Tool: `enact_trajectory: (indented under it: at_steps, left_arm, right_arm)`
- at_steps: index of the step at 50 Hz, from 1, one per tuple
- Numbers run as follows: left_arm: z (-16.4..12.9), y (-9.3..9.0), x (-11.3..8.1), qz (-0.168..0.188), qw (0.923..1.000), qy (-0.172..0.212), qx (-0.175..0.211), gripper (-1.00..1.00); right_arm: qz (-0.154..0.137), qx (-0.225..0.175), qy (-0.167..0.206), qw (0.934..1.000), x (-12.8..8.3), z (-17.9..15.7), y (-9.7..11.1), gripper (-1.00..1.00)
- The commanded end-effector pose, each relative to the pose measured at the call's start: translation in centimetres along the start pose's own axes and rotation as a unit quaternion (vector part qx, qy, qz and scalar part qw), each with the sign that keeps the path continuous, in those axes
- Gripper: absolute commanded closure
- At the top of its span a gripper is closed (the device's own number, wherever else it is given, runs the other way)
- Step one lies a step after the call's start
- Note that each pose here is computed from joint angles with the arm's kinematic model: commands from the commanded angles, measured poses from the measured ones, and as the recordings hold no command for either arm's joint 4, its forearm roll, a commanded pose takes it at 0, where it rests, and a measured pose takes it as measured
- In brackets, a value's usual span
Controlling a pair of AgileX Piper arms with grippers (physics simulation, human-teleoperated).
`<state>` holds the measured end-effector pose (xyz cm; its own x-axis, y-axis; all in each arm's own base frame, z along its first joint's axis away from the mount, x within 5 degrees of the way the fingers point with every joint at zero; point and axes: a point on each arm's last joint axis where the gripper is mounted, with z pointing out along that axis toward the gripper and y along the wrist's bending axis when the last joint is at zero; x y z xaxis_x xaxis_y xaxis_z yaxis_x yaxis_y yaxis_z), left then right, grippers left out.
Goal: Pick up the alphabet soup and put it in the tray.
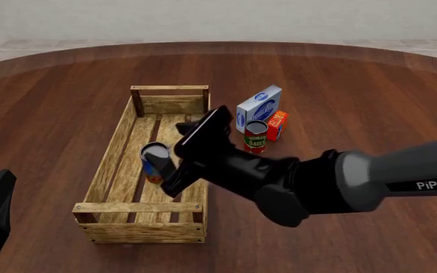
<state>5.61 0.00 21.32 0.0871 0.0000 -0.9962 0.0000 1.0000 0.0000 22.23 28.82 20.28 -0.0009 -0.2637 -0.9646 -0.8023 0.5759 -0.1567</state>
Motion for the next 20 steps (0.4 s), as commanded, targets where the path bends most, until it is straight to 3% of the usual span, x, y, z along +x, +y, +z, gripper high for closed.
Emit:
enact_trajectory:
  at_steps: [1,20]
  left_arm:
    - [0.0,0.0,0.0,0.0,1.0,0.0,0.0,-1.0]
    - [0.0,0.0,0.0,0.0,1.0,0.0,0.0,-1.0]
  right_arm:
    - [0.001,0.008,-0.005,1.0,-0.3,-0.7,-0.6,-1.0]
    - [0.007,0.028,-0.012,0.9995,-0.9,-2.2,-2.0,-1.0]
